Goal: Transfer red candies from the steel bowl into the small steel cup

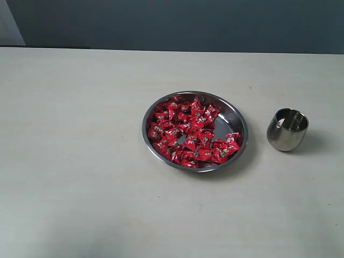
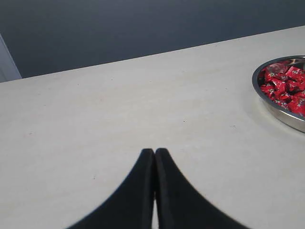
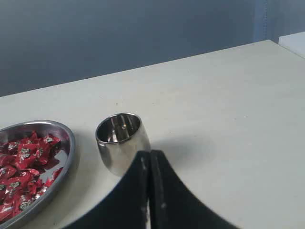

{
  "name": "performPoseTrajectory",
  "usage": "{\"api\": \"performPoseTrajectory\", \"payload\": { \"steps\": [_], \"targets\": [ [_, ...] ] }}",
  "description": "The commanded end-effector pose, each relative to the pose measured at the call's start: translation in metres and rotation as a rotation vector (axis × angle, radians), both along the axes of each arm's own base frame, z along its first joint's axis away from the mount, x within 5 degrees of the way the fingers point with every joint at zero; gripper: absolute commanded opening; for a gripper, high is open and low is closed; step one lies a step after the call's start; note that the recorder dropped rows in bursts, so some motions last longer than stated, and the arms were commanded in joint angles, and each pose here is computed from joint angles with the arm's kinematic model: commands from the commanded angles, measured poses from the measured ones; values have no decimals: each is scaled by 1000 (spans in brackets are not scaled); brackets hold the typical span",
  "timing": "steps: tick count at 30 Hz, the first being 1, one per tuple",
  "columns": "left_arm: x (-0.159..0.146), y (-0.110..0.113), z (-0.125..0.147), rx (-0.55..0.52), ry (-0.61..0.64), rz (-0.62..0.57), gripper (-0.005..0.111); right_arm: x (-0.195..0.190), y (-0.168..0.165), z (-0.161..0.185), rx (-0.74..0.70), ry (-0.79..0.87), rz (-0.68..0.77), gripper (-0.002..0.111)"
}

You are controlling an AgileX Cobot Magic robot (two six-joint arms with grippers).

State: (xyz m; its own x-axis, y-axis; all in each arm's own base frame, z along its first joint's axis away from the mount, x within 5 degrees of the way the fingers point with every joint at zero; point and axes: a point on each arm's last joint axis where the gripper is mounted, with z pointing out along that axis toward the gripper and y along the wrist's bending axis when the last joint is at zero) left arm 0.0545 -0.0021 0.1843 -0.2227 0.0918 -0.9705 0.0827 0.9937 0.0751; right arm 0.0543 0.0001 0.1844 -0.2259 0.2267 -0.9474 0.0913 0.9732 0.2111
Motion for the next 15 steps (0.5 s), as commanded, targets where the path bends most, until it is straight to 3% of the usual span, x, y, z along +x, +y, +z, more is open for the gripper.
{"api": "performPoseTrajectory", "payload": {
  "steps": [1,15],
  "targets": [
    [0,0,1,-8,-10,-3,0,0,0,0,-5,-10,-6,-1],
    [0,0,1,-8,-10,-3,0,0,-1,0,-13,-10,-7,-1]
  ]
}}
